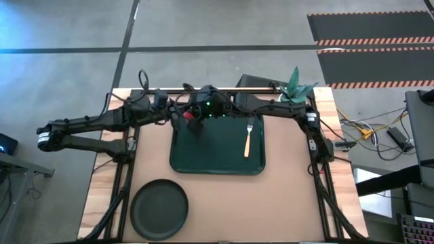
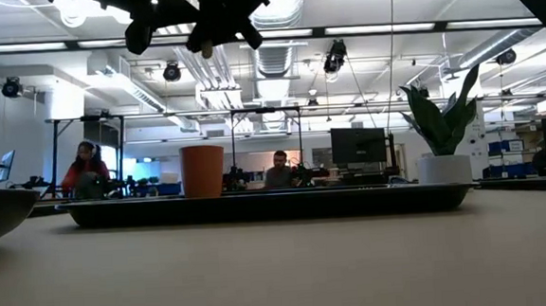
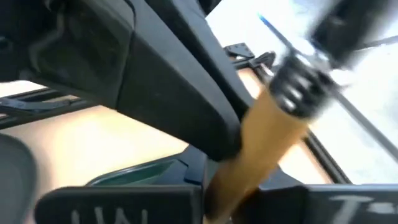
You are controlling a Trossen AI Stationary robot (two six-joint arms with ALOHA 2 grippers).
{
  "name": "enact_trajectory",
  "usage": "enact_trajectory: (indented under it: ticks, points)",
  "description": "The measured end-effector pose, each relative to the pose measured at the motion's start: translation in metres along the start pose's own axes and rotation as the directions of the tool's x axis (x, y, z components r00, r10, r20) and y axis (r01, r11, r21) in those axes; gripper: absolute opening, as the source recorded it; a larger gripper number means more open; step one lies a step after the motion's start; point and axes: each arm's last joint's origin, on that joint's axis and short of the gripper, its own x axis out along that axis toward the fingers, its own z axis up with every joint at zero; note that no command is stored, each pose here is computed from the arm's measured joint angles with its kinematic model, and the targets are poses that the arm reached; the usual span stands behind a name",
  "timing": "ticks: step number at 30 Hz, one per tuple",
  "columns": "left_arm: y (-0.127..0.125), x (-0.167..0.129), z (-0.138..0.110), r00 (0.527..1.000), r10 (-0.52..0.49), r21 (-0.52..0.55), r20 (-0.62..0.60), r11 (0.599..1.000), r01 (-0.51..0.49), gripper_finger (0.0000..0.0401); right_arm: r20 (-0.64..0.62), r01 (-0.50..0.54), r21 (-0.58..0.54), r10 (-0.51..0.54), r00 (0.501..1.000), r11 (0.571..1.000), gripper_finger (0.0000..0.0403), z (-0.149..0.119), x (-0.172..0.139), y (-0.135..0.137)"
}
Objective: Pick and place plate/cup/fork/spoon on tray
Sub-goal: Put the brown spoon on the black tray
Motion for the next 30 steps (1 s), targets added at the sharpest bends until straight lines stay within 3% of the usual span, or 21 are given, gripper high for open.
enact_trajectory:
  ticks: [12,22,30]
  points:
    - [-0.001,0.000,-0.001,1.000,-0.016,0.008,-0.011,1.000,0.016,0.0003,-0.057,0.018,-0.018,-0.019,0.998,1.000,0.0010,-0.003,-0.008,-0.002]
    - [0.001,-0.001,-0.001,1.000,0.021,0.062,-0.011,0.998,-0.020,0.0001,-0.183,0.278,-0.024,-0.278,0.943,0.960,0.0009,0.004,-0.084,-0.016]
    - [0.007,-0.002,-0.004,0.990,0.139,0.149,-0.008,0.980,-0.136,0.0000,-0.318,0.316,0.121,-0.265,0.910,0.941,0.0009,-0.010,-0.130,0.001]
